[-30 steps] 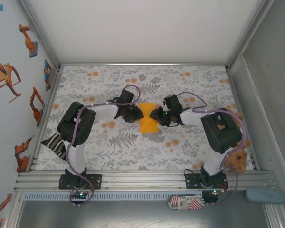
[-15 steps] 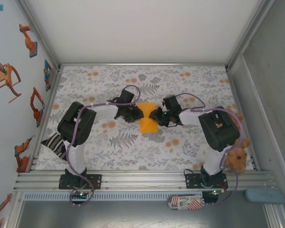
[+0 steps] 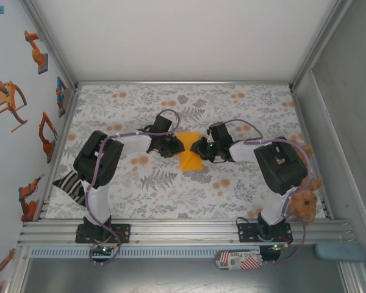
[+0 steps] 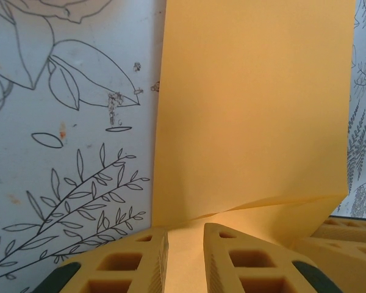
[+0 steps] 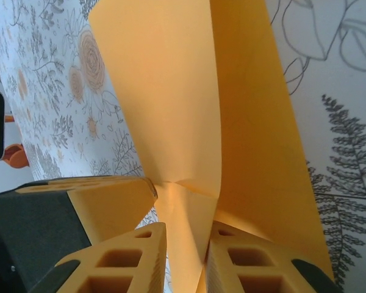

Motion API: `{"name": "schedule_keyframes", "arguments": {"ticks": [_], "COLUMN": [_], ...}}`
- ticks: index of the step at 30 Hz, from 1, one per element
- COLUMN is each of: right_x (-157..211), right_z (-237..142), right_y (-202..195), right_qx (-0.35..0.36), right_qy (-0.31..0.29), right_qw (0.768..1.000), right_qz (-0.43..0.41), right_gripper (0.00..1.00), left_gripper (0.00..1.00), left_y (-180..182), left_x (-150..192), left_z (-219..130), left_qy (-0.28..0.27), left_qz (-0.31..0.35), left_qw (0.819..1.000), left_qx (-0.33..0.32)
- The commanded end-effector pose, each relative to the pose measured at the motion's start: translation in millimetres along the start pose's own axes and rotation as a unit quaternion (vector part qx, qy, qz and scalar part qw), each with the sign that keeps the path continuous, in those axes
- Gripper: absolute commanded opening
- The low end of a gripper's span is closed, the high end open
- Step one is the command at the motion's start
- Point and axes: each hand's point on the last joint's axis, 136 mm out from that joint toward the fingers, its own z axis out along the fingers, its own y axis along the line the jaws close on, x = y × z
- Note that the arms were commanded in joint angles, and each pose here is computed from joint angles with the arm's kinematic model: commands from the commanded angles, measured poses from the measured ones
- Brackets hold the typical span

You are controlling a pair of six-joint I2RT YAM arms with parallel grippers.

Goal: Fold a paper plane with a square sheet of paper (pick it up from the middle)
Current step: Pick up the paper from the center of the table, then turn over the paper at the center of the table.

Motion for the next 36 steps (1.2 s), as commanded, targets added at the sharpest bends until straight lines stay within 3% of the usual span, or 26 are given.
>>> {"name": "schedule_keyframes", "arguments": {"ticks": [1, 5, 10, 16, 21, 24, 28, 36], "right_x": [7.4, 5.5, -1.7, -15.9, -20.9, -20.3, -18.5, -12.7], "right_z": [6.7, 7.6, -0.1, -29.6, -58.6, -74.8, -95.8, -119.5], "right_y": [-2.2, 1.2, 21.0, 70.1, 120.0, 147.2, 175.8, 212.8], "right_qx": [-0.005, -0.013, -0.043, -0.098, -0.156, -0.19, -0.223, -0.299], "right_qy": [0.009, 0.004, -0.015, -0.054, -0.068, -0.069, -0.071, -0.057], "right_qw": [1.0, 1.0, 0.998, 0.989, 0.976, 0.968, 0.958, 0.94], "right_qz": [-0.002, -0.01, -0.043, -0.098, -0.134, -0.15, -0.167, -0.154], "right_gripper": [0.18, 0.1, 0.0, 0.0, 0.0, 0.0, 0.0, 0.0], "left_gripper": [0.23, 0.25, 0.38, 0.54, 0.75, 0.87, 0.96, 1.0], "left_y": [10.7, -7.6, -19.3, -18.8, -29.1, -42.7, -58.2, -97.3], "left_x": [4.6, -9.8, -31.9, -44.5, -42.0, -38.2, -34.8, -22.5], "left_z": [1.7, -19.2, -60.6, -118.7, -158.0, -174.8, -190.6, -209.5], "left_qy": [0.008, -0.017, -0.068, -0.129, -0.166, -0.178, -0.185, -0.155], "left_qz": [-0.013, -0.011, -0.022, -0.042, -0.044, -0.04, -0.04, -0.019], "left_qw": [1.0, 1.0, 0.997, 0.988, 0.978, 0.97, 0.958, 0.938], "left_qx": [-0.015, 0.01, 0.037, 0.077, 0.12, 0.164, 0.214, 0.311]}}
